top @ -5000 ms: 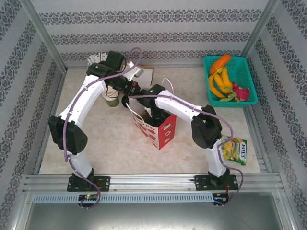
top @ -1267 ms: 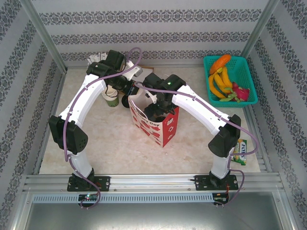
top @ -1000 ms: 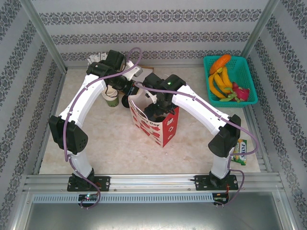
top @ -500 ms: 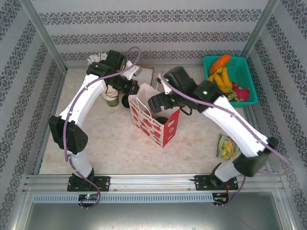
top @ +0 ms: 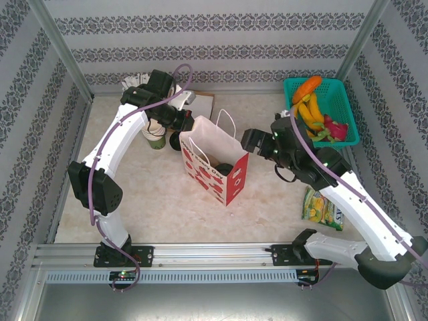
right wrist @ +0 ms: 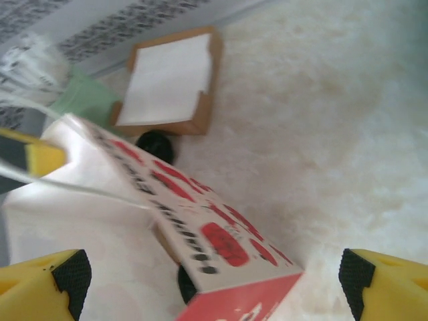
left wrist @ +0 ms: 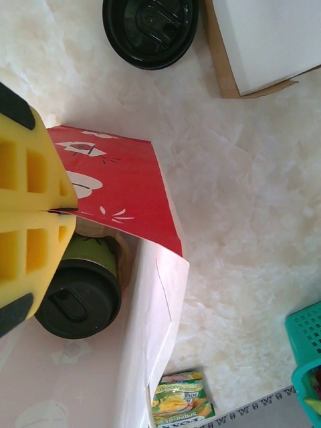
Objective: Pack the takeout coffee
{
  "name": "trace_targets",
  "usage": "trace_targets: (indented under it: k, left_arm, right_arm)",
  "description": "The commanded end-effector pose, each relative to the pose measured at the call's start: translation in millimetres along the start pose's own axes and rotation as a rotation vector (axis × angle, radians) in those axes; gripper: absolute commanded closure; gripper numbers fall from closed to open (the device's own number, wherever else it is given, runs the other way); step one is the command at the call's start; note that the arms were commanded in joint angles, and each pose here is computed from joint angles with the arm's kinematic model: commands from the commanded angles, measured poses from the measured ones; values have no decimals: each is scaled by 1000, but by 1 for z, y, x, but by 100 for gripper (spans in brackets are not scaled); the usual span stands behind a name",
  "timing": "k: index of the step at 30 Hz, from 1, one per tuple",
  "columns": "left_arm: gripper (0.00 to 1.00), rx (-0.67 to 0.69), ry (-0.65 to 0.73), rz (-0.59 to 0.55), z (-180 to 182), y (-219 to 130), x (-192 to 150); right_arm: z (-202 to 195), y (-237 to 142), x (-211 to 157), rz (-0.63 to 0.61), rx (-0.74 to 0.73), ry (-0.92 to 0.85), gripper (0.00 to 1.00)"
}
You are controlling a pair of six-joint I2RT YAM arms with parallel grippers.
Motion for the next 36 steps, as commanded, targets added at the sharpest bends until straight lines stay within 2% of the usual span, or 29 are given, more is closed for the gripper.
trace_targets:
  k: [1, 3, 5, 7, 11, 21, 24, 28, 36]
  left_arm:
    - [100, 10, -11, -18, -5, -6, -2]
    - [100, 10, -14, -20, -5, -6, -2]
    - [100, 12, -21, -24, -5, -7, -1]
    - [100, 9, -22, -27, -7, -9, -1]
    - [100, 29, -39, -37, -5, -11, -2]
    - [96, 51, -163, -55, -11, -24, -16]
    - [92, 33, -219, -75, -14, -28, -20]
    - [87, -22, -273, -86, -23, -26, -27]
    - [83, -100, -309, -91, -43, -13, -32]
  right_arm:
    - [-2, 7, -18, 99, 3, 135, 9]
    - [10, 12, -31, 213, 68, 103, 10]
    - [21, 18, -43, 318, 113, 80, 16]
    - [21, 21, -49, 355, 70, 57, 19]
    - [10, 24, -50, 356, -65, 10, 30]
    - [32, 44, -23, 333, -8, -151, 69]
    - [37, 55, -13, 334, -9, -212, 79]
    - [39, 64, 5, 319, -14, -276, 84]
    - [26, 71, 27, 284, -59, -362, 86]
Point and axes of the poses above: each hand's point on the last joint's axis, 136 mm out from that joint toward the fingers, its own y axis out along the fingers, its own z axis along the line the jaws close on, x = y × z, the point moved 4 cm from there along -y, back along the fingers, and after that the axes turned 8 degrees about -y, right-handed, at the moved point
